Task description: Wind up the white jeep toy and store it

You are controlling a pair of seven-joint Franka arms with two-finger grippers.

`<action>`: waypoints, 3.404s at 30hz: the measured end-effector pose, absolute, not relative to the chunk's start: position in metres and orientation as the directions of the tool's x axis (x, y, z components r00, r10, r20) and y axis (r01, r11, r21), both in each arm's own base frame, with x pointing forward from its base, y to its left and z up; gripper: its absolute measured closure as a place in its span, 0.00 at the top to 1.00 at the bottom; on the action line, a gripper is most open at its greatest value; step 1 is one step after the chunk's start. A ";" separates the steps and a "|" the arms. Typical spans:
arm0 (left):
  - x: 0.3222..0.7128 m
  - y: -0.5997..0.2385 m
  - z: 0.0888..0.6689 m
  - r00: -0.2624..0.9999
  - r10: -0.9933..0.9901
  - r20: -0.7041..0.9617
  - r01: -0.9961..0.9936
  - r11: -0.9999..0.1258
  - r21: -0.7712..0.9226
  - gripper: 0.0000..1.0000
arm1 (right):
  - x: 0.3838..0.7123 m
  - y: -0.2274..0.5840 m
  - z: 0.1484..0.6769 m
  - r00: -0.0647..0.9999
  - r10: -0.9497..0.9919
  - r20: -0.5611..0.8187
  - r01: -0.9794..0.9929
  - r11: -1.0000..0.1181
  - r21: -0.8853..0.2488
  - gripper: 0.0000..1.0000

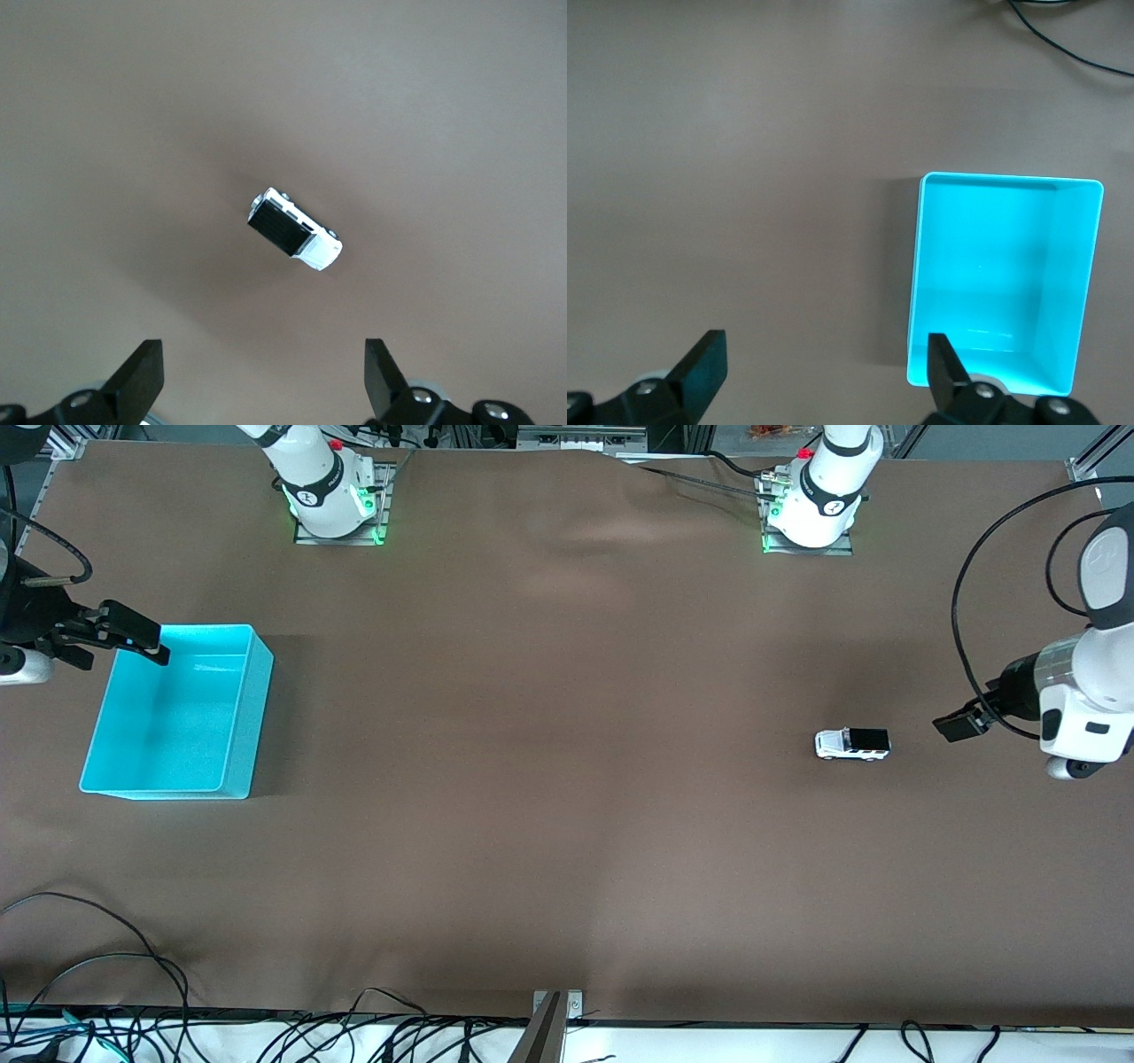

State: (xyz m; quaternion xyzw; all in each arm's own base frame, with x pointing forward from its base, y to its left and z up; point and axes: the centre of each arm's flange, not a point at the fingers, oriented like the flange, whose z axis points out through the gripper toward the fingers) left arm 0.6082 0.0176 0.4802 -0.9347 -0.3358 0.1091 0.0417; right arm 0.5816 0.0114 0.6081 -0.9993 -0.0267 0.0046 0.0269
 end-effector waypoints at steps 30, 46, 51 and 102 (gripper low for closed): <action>0.580 0.019 0.325 0.015 1.000 -0.026 0.983 -0.019 -0.182 1.00 | 0.581 0.011 0.609 0.999 0.054 -0.005 0.054 -0.997 -0.055 1.00; 0.536 0.017 0.243 -0.053 0.998 -0.019 0.996 0.052 -0.069 1.00 | 0.581 0.011 0.609 0.999 0.054 -0.005 0.054 -0.997 -0.055 1.00; 0.535 0.017 0.230 -0.055 0.998 -0.021 0.997 0.054 -0.052 0.99 | 0.581 0.011 0.609 0.999 0.054 -0.005 0.054 -0.997 -0.055 1.00; 0.537 -0.088 0.203 -0.003 1.000 0.008 0.999 0.003 -0.041 0.51 | 0.581 0.011 0.609 0.999 0.053 -0.005 0.053 -0.997 -0.055 1.00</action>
